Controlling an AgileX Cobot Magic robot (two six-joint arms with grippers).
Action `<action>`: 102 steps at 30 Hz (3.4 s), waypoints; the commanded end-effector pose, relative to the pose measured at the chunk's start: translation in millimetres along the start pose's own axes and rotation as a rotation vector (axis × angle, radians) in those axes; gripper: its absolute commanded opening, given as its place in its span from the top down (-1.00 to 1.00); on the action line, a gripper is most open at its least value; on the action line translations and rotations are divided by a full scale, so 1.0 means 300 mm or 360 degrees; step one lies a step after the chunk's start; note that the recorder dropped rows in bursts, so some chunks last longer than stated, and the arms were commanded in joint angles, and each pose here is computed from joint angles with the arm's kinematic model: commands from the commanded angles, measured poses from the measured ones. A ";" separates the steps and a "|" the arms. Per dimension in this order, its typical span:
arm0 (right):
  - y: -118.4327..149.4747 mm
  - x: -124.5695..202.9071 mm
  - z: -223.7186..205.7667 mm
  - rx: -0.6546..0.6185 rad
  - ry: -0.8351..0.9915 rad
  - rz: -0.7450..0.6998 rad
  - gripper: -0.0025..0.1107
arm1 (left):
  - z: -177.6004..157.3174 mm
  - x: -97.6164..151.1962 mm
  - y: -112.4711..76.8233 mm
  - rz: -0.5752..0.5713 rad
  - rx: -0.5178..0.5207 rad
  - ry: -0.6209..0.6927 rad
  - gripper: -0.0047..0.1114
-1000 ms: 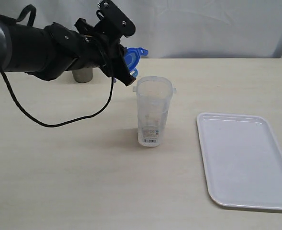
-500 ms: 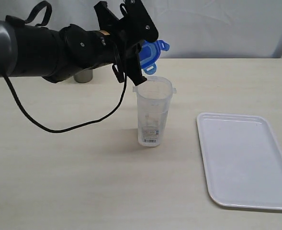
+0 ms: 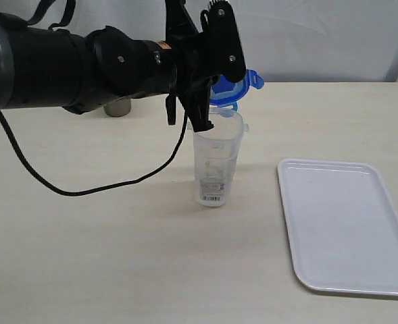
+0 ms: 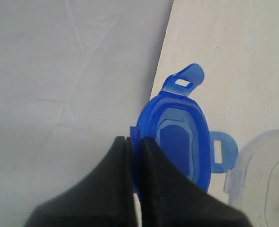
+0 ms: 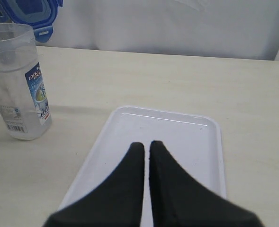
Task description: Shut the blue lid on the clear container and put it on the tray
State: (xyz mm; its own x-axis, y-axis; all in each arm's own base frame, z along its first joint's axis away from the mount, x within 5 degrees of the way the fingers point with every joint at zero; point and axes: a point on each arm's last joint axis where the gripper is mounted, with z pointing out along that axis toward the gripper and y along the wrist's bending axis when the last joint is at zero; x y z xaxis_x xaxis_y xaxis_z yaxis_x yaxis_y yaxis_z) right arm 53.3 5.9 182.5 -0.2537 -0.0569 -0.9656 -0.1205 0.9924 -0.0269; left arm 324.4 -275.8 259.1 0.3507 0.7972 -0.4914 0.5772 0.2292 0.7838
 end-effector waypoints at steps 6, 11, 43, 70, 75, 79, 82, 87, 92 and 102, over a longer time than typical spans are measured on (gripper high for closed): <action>-0.001 0.002 0.000 0.0009 -0.0005 0.0011 0.88 | -0.010 -0.024 0.010 0.0113 -0.0076 -0.0018 0.92; -0.001 0.002 0.000 0.0009 -0.0005 0.0011 0.88 | -0.012 -0.033 0.019 0.0155 -0.0156 -0.0013 0.92; -0.001 0.002 0.000 0.0009 -0.0005 0.0011 0.88 | -0.047 -0.090 -0.089 0.0325 -0.0365 0.0191 0.92; -0.001 0.002 0.000 0.0009 -0.0005 0.0011 0.88 | -0.075 -0.109 -0.163 0.0549 -0.0461 0.0187 0.92; -0.001 0.002 0.000 0.0009 -0.0005 0.0011 0.88 | -0.075 -0.109 -0.163 0.0549 -0.0461 0.0187 0.92; -0.001 0.002 0.000 0.0009 -0.0005 0.0011 0.88 | -0.075 -0.109 -0.163 0.0549 -0.0461 0.0187 0.92; -0.001 0.002 0.000 0.0009 -0.0005 0.0011 0.88 | -0.075 -0.109 -0.163 0.0549 -0.0461 0.0187 0.92; -0.001 0.002 0.000 0.0009 -0.0005 0.0011 0.88 | -0.075 -0.109 -0.162 0.0549 -0.0463 0.0189 0.92; -0.001 0.002 0.000 0.0009 -0.0005 0.0011 0.88 | -0.075 -0.104 -0.164 0.0511 -0.0455 0.0208 0.92; -0.001 0.002 0.000 0.0009 -0.0005 0.0011 0.88 | -0.082 -0.133 -0.186 0.0510 -0.0439 0.0176 0.92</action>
State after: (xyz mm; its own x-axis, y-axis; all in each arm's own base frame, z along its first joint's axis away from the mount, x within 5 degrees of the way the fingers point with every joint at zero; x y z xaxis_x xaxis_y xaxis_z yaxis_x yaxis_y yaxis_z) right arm 53.3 5.9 182.5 -0.2537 -0.0569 -0.9656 -0.1205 0.9924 -0.0269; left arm 265.6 -303.3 241.6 0.3711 0.9065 -0.2012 0.2453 0.1133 0.9628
